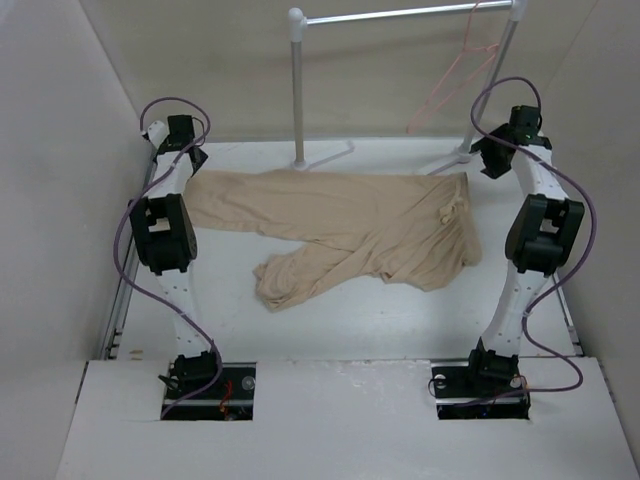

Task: Place the trousers on the hanger
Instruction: Flatten out the trousers at the center of the board.

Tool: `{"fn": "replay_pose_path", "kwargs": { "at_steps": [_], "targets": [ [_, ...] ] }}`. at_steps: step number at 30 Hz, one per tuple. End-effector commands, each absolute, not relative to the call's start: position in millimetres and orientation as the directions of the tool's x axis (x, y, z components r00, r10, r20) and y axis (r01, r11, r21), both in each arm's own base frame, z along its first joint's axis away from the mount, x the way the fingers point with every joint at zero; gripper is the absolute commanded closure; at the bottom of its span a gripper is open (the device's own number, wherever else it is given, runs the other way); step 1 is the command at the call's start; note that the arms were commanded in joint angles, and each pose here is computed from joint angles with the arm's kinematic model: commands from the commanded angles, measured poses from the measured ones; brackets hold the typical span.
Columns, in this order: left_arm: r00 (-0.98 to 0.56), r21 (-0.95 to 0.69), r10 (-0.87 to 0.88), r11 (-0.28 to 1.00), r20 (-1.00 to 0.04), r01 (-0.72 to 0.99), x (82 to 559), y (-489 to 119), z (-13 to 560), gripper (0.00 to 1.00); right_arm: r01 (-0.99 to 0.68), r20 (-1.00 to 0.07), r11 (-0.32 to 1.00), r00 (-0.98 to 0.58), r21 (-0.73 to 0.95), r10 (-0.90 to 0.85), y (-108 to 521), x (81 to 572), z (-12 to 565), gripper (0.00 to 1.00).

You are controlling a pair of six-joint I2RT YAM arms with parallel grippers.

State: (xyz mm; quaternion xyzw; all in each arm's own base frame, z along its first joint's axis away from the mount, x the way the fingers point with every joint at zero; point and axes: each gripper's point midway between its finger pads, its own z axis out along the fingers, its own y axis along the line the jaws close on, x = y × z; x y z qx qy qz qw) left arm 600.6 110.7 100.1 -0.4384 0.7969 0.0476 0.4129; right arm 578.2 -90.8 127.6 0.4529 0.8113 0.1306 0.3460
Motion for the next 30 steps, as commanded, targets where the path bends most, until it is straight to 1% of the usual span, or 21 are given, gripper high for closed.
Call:
{"fn": "replay_pose_path", "kwargs": {
  "at_steps": [1,3,5,6,7,8,9,10,13,16,17,19,22,24,26,28,30],
  "targets": [
    [-0.17,-0.365,-0.672,0.577,-0.721,-0.731,536.4,120.7,183.4,0.49,0.566,-0.531,0.598,-0.304,0.568,0.791,-73.3,554.8,207.5,0.32],
    [-0.233,-0.348,-0.678,0.603,-0.697,-0.718,490.0,86.1,171.2,0.56,0.542,-0.55,0.615,-0.303,0.572,0.778,-55.6,529.2,216.7,0.32],
    [-0.317,-0.325,-0.673,0.647,-0.668,-0.69,436.6,41.4,153.5,0.63,0.516,-0.554,0.625,-0.307,0.586,0.774,-34.2,502.2,217.5,0.42],
    [-0.381,-0.316,-0.658,0.69,-0.65,-0.651,403.9,7.4,141.4,0.66,0.504,-0.549,0.627,-0.316,0.593,0.774,-21.4,486.7,215.4,0.57],
    [-0.421,-0.311,-0.645,0.716,-0.638,-0.625,383.6,-11.1,132.9,0.66,0.496,-0.541,0.629,-0.327,0.599,0.774,-9.7,475.4,213.7,0.73],
    [-0.468,-0.311,-0.627,0.747,-0.623,-0.587,363.8,-33.4,124.4,0.63,0.485,-0.537,0.634,-0.341,0.602,0.772,1.9,464.2,211.4,0.83],
    [-0.52,-0.304,-0.6,0.781,-0.607,-0.546,347.4,-51.3,117.1,0.61,0.467,-0.538,0.649,-0.363,0.601,0.76,15.6,449.8,209.7,0.89],
    [-0.568,-0.3,-0.586,0.8,-0.578,-0.519,329.3,-66.0,108.9,0.57,0.453,-0.542,0.662,-0.381,0.597,0.749,25.8,438.5,208.3,0.91],
    [-0.694,-0.311,-0.523,0.852,-0.494,-0.421,294.8,-102.5,91.2,0.49,0.409,-0.548,0.71,-0.453,0.573,0.703,52.7,398.4,194.6,0.89],
    [-0.753,-0.311,-0.47,0.88,-0.46,-0.36,276.2,-122.2,78.1,0.46,0.376,-0.541,0.737,-0.507,0.561,0.671,70.1,353.3,176.6,0.77],
    [-0.76,-0.306,-0.462,0.884,-0.457,-0.354,272.9,-124.1,74.0,0.45,0.369,-0.537,0.745,-0.525,0.556,0.661,74.8,338.5,170.2,0.73],
    [-0.767,-0.324,-0.448,0.888,-0.458,-0.326,274.3,-133.7,70.2,0.45,0.359,-0.518,0.759,-0.568,0.543,0.639,84.1,311.4,153.8,0.68],
    [-0.775,-0.346,-0.441,0.888,-0.453,-0.303,281.5,-144.8,65.4,0.46,0.35,-0.498,0.776,-0.613,0.525,0.613,95.0,283.3,132.5,0.65],
    [-0.779,-0.348,-0.436,0.89,-0.451,-0.296,283.8,-148.7,63.9,0.56,0.354,-0.479,0.769,-0.624,0.532,0.618,101.0,271.0,123.9,0.65],
    [-0.78,-0.339,-0.43,0.893,-0.455,-0.295,281.8,-149.1,63.5,0.7,0.354,-0.475,0.772,-0.63,0.529,0.614,104.5,264.9,116.8,0.63],
    [-0.772,-0.296,-0.439,0.895,-0.459,-0.333,274.2,-135.7,57.9,0.88,0.372,-0.476,0.776,-0.629,0.51,0.615,102.6,263.2,108.7,0.59],
    [-0.746,-0.255,-0.468,0.883,-0.473,-0.393,262.0,-115.3,59.5,0.98,0.39,-0.475,0.778,-0.629,0.492,0.616,99.9,264.1,102.5,0.54]
  ]
}}
